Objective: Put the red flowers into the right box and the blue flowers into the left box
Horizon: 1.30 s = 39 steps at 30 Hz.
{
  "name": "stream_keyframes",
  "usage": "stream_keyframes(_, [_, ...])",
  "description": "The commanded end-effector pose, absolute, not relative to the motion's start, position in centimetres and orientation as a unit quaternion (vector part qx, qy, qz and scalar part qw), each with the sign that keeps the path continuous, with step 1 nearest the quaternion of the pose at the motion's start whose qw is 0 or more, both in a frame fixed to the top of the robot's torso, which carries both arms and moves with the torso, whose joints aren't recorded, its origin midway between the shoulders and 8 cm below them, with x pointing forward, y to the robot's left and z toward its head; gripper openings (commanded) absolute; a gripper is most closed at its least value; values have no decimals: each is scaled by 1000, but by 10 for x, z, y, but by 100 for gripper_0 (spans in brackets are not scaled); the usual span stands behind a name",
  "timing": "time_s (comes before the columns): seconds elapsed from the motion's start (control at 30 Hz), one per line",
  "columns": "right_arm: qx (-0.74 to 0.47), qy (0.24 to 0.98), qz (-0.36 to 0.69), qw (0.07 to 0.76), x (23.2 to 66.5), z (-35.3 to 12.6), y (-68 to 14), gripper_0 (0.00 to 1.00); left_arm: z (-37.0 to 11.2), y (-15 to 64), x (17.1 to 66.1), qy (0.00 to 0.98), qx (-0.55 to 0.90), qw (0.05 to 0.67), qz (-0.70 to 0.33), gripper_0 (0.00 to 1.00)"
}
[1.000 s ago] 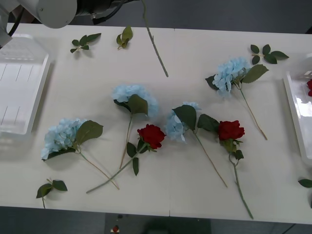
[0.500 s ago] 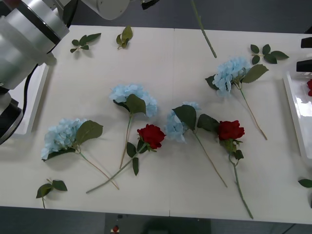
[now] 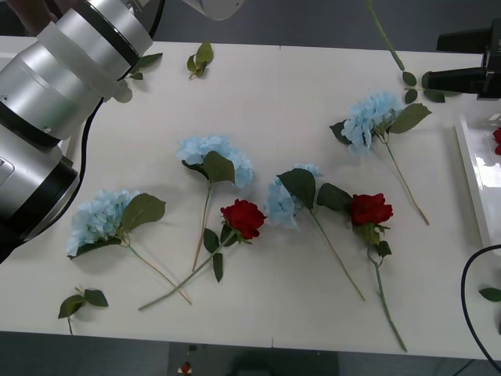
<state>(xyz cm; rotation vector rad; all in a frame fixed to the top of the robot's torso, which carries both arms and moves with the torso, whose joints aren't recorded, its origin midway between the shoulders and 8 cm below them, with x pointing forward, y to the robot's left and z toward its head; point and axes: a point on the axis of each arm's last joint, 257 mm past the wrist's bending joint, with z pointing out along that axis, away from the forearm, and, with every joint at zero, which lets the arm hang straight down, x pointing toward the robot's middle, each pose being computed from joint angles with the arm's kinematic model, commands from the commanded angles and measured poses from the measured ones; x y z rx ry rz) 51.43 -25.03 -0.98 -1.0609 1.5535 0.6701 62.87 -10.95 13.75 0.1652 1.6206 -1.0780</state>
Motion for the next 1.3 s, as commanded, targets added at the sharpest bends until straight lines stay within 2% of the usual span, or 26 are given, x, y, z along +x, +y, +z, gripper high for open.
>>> stream_keyframes(0.03, [-460, 632, 277, 559, 518, 33, -232, 99, 181, -134, 605, 657, 88, 570, -486, 0])
stream_keyframes(0.57, [-352, 692, 342, 530, 544, 72, -202, 99, 179, -150, 595, 655, 89, 558, -502, 0])
stream_keyframes(1.07, [-311, 721, 328, 526, 579, 61, -170, 99, 179, -150, 595, 654, 89, 558, -502, 0])
stream_keyframes(1.1, [-310, 723, 325, 525, 581, 60, -168, 95, 179, -150, 595, 654, 89, 558, -502, 0])
stream_keyframes(1.13, [-310, 725, 322, 524, 582, 60, -167, 75, 179, -150, 595, 654, 89, 558, -502, 0])
stream_keyframes(1.17, [-309, 726, 323, 523, 583, 59, -166, 60, 179, -150, 595, 654, 89, 558, -502, 0])
stream_keyframes(1.2, [-308, 727, 321, 523, 583, 59, -166, 34, 179, -150, 595, 654, 89, 558, -502, 0])
stream_keyframes(1.23, [-307, 728, 321, 522, 584, 59, -165, 17, 179, -150, 595, 654, 89, 558, -502, 0])
stream_keyframes(1.3, [-307, 730, 323, 518, 583, 57, -164, 6, 179, -150, 595, 654, 89, 558, -502, 0])
